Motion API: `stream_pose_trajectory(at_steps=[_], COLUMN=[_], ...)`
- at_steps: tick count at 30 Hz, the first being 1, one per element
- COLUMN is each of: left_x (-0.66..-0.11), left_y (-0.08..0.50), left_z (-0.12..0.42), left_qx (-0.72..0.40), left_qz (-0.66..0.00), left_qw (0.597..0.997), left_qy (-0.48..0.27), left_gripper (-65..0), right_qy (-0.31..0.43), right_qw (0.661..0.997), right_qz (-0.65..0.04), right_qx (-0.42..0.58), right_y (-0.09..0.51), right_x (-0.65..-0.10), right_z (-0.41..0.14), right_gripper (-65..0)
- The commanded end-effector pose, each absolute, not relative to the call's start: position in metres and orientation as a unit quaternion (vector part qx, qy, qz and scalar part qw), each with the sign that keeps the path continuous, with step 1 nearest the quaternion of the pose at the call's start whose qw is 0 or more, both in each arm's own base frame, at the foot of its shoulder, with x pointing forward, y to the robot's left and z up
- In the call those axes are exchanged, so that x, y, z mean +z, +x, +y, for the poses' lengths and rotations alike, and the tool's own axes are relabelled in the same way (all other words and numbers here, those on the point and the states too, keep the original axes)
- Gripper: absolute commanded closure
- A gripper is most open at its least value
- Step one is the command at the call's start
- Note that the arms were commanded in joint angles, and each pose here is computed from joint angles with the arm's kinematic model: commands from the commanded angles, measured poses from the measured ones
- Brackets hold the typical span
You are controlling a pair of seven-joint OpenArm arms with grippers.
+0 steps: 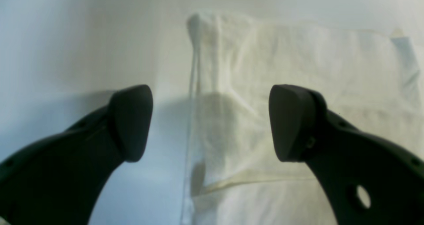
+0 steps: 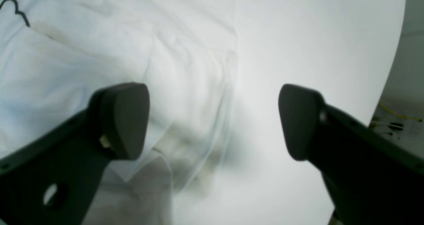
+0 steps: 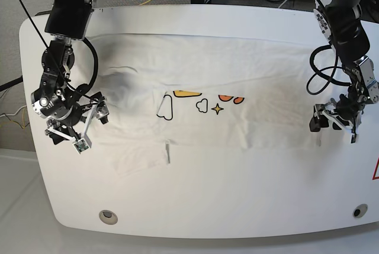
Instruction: Fold the T-shirt properly
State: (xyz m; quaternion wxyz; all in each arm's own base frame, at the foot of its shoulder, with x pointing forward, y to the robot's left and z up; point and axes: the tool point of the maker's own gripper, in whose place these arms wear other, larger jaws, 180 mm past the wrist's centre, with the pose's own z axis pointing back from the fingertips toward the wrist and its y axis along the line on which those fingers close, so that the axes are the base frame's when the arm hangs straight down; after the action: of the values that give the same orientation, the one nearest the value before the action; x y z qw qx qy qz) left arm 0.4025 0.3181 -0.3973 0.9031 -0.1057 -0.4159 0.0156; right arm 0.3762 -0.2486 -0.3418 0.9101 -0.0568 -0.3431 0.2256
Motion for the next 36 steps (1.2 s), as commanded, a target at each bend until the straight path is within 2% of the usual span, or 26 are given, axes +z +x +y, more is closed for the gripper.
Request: stream_pose_trajectory(at_steps=[1,14,27,36], left_x=[-0.382,-0.390,-0.396,-0.400], left_y=[0.414,0.415,0.428,0.427], left_z=[0.327,0.319,0.273,0.264], left_qx=[0.027,0.039,0.027,0.011], left_qz=[-0.447,-0.451,-0.450,-0.436], left_qw=[0.888,0.883,0.878,0.885], left_qy=[-0.108,-0.122,-0.161,-0.163], left_gripper=[-52.4,-52.4,-52.4,-52.3], right_qy=[-0.073,-0.076,-0.076,-0.083], right_qw=[0.898,0.899,0.899,0.902], right_qz=[-0.370,-0.369,-0.368,-0.375], right_qx=[0.225,0.226,0.225,0.195], right_y=[0.388,0.388,0.387,0.384], right_x=[-0.319,-0.319,-0.319,-0.315], right_z=[-0.258,-0.260,-0.261,-0.279], right_gripper=[-57.3,-57.3,-57.3,-57.3])
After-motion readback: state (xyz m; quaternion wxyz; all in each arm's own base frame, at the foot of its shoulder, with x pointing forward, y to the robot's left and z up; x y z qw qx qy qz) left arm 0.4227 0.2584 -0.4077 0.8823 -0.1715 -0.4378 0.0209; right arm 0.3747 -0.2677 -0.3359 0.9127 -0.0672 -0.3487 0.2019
